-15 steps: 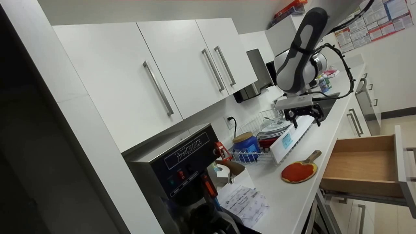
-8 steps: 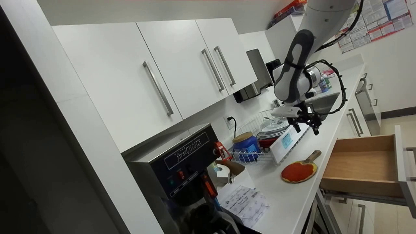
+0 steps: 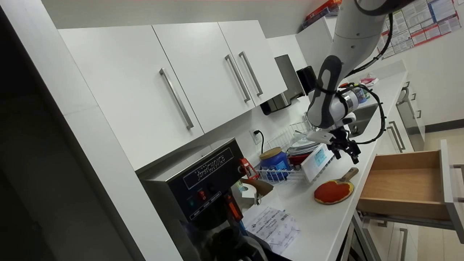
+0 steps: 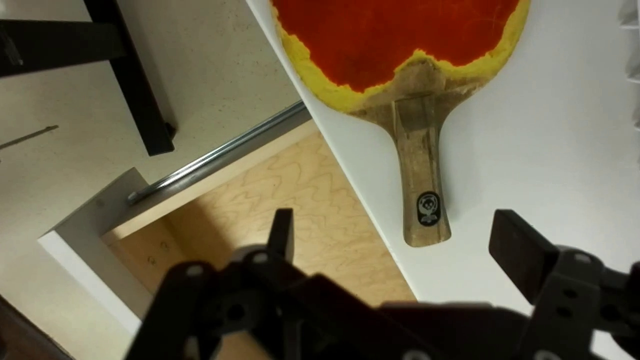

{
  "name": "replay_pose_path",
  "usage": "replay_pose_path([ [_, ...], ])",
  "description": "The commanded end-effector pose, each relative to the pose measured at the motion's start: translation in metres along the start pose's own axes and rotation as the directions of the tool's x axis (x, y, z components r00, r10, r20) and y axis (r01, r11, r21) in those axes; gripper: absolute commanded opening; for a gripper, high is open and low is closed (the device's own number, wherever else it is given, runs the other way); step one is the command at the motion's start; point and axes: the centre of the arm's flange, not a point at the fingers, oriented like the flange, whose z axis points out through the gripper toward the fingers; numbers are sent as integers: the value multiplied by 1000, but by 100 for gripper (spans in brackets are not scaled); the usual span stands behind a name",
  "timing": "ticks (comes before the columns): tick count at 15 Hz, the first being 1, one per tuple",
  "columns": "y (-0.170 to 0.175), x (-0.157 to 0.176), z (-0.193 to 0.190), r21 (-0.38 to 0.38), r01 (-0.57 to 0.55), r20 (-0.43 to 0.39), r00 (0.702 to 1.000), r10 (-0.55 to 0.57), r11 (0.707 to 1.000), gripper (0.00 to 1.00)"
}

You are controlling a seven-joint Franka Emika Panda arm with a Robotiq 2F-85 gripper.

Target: Take the paddle from the counter and place it in the drawer

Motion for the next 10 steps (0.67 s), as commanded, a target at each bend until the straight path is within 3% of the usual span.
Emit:
replay_pose_path([
  [1,-13,1,17,28,50,43,998,-51,998,100],
  [6,-13,-3,20,31,205,71,976,-207,978,100],
  [7,-9,-1,25,23,155,59,986,-156,988,100],
  [10,-10,-2,25,26,190,59,980,-191,982,100],
])
